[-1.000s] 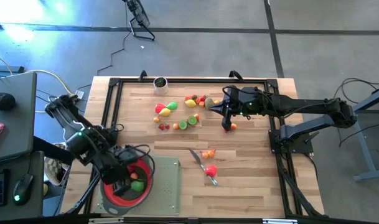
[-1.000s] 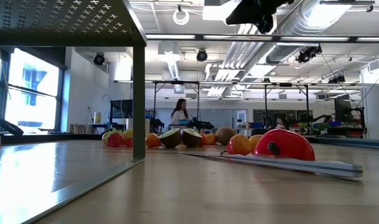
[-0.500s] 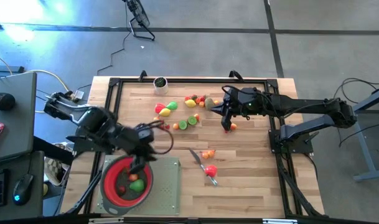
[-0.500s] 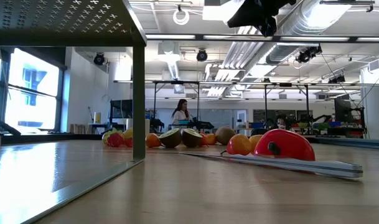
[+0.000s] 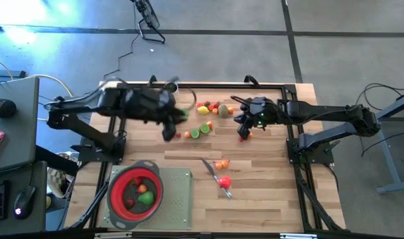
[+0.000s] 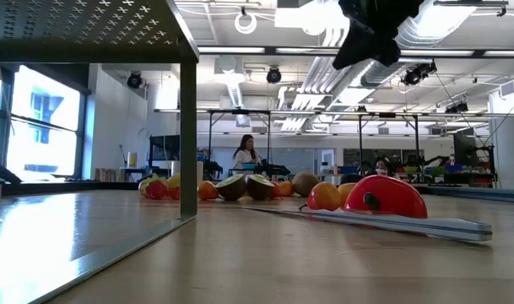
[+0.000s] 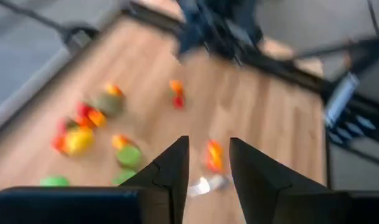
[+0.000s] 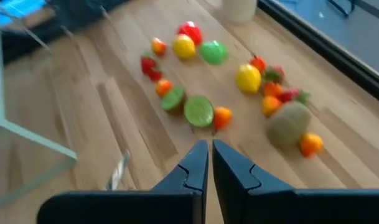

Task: Pick & Place Fruit
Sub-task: Put the strawberry into the red strainer bowl on the shelf

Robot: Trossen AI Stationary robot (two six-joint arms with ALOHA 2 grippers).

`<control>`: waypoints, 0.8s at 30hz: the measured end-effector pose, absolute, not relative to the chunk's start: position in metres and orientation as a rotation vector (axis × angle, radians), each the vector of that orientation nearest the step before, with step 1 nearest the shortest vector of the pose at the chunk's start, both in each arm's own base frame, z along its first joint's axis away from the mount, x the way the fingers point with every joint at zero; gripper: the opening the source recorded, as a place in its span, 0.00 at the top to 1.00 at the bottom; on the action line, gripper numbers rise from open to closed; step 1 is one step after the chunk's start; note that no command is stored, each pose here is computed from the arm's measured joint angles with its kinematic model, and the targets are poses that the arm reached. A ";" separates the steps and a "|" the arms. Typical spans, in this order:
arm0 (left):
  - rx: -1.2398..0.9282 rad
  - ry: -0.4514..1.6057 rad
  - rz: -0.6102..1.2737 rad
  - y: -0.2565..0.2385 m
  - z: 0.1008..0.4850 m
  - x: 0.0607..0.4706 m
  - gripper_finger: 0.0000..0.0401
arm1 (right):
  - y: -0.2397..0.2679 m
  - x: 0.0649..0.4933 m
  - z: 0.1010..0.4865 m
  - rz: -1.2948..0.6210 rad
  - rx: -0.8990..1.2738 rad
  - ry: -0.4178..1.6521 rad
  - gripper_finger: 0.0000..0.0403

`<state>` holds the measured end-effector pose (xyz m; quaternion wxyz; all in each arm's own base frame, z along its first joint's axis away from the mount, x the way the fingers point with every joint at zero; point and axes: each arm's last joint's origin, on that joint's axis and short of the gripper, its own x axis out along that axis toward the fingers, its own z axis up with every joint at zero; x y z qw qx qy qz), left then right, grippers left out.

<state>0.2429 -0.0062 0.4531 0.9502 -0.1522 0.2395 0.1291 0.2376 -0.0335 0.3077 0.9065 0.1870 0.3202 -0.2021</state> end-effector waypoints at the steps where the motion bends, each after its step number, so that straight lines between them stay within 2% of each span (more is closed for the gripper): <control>1: -0.287 0.452 0.266 -0.002 0.457 0.242 0.76 | -0.033 0.237 0.307 -0.419 0.385 0.675 0.96; 11: -0.180 0.352 0.267 0.003 0.474 0.222 0.98 | -0.033 0.235 0.305 -0.423 0.375 0.708 0.96; 16: -0.168 0.352 0.265 0.003 0.474 0.222 0.98 | -0.034 0.234 0.305 -0.433 0.335 0.710 0.96; 24: -0.144 0.413 0.267 0.002 0.460 0.248 1.00 | -0.037 0.234 0.305 -0.437 0.320 0.713 0.96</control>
